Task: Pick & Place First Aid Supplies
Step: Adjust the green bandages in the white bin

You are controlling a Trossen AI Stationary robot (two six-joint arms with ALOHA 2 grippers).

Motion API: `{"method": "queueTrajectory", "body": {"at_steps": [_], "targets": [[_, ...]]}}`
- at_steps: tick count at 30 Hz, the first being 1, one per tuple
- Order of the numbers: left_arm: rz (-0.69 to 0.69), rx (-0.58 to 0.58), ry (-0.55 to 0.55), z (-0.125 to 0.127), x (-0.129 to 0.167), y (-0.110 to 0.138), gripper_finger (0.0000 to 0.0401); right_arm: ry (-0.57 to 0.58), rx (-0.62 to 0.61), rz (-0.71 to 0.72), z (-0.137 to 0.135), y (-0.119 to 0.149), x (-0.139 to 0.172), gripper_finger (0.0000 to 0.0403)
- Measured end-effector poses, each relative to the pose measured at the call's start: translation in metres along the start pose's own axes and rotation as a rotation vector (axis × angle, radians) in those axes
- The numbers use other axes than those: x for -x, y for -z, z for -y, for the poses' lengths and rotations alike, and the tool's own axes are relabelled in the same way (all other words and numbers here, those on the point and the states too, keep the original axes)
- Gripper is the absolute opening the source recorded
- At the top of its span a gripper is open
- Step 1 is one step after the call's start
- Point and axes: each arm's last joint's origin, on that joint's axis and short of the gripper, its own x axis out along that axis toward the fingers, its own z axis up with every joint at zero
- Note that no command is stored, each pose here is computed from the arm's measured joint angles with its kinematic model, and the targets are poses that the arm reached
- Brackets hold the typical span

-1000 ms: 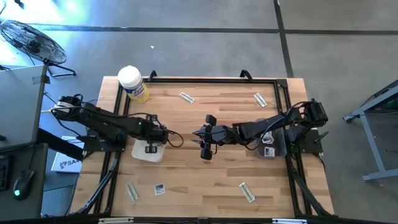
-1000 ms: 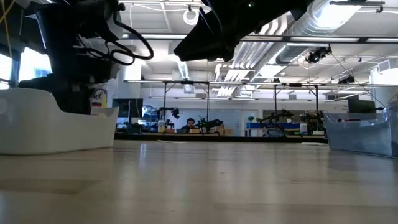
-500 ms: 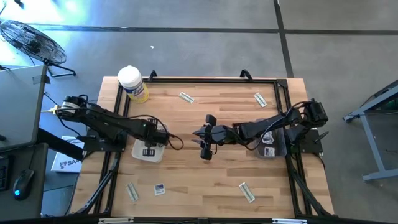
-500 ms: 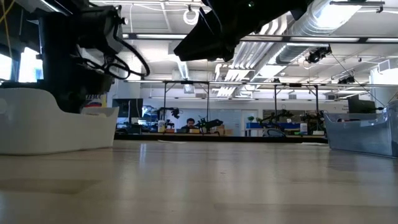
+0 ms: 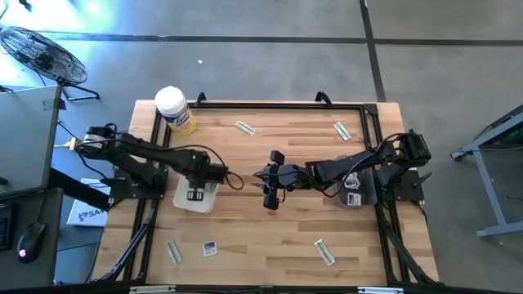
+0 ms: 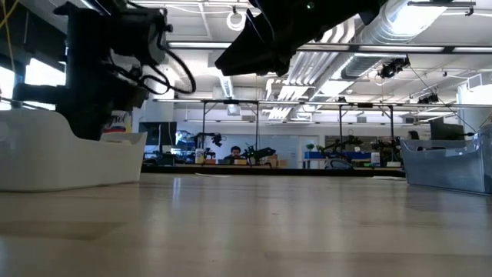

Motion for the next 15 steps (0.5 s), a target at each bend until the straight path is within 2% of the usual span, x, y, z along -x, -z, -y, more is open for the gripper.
{"method": "queueTrajectory", "body": {"at_steps": [6,15], "targets": [[-0.071,-0.005,0.09,-0.007,-0.009,-0.001,0.0082,0.0,0.005,-0.017,0.0,0.002,0.0,0.014],[-0.102,-0.05,0.08,-0.003,-0.028,-0.012,0.0082,0.0,0.003,-0.022,0.0,0.002,0.0,0.014]]}}
